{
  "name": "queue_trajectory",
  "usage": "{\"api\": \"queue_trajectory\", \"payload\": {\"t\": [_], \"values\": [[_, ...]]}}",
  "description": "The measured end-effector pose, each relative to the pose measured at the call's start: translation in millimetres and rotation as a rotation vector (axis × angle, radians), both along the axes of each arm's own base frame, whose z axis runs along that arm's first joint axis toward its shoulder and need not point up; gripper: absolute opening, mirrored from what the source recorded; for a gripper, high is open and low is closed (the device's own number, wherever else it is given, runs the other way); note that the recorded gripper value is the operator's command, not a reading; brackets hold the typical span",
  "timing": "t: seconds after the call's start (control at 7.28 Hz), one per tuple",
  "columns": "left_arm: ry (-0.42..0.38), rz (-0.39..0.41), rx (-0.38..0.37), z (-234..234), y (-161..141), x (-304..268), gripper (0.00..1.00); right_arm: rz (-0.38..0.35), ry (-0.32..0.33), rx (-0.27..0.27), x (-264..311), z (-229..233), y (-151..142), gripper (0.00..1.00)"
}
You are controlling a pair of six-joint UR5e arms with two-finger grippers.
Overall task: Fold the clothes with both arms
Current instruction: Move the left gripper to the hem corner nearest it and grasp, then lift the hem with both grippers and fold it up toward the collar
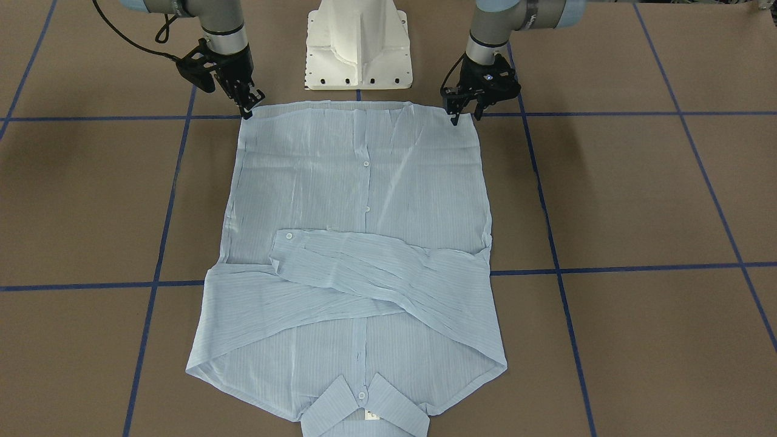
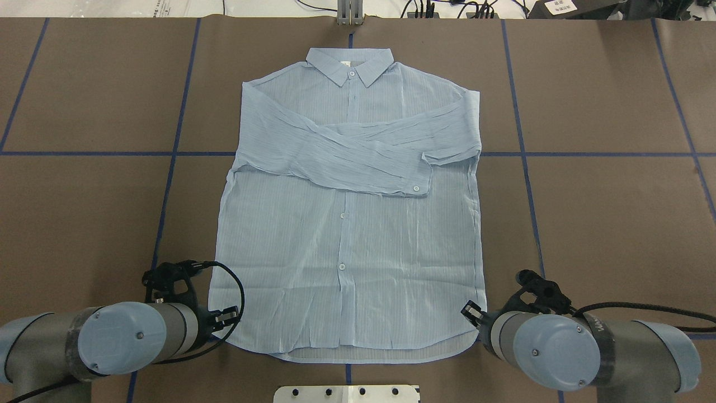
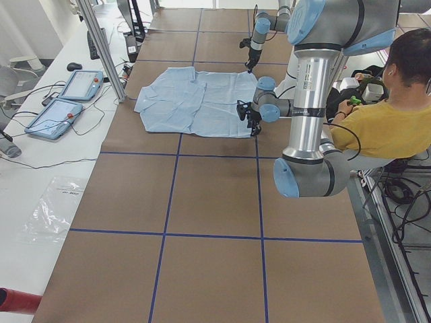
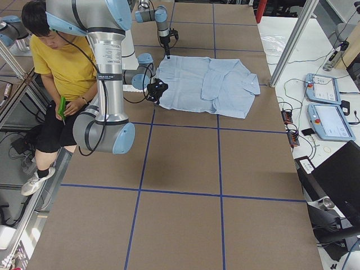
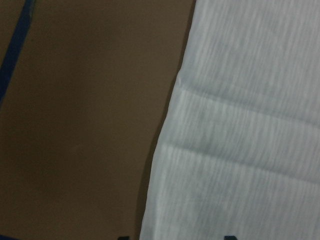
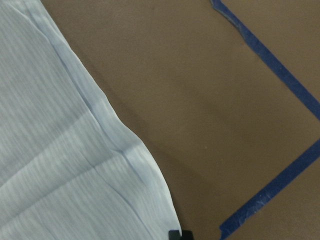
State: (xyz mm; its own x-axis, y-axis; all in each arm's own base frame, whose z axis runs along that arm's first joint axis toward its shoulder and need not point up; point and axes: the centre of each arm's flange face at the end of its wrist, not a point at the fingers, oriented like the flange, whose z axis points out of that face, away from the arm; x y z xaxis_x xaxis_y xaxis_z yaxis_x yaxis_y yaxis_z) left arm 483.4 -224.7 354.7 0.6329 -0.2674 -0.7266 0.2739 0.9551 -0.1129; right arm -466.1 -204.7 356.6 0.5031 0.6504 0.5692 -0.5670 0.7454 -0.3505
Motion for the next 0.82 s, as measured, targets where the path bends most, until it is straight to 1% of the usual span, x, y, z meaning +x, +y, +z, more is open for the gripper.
{"api": "queue_trajectory", "payload": {"t": [0.55, 0.69, 0.82], "values": [[-0.013, -0.004, -0.019, 8.0, 5.9, -1.2, 0.40, 0.003, -0.001, 0.000, 0.7, -0.3, -0.7, 0.00], [-0.013, -0.004, -0.019, 8.5, 6.2, -1.4, 0.21, 0.004, -0.002, 0.000, 0.7, -0.7, -0.9, 0.00], [-0.014, -0.003, -0.020, 8.7, 6.4, -1.4, 0.00, 0.006, -0.003, 0.000, 0.9, -1.2, -1.6, 0.00]]}}
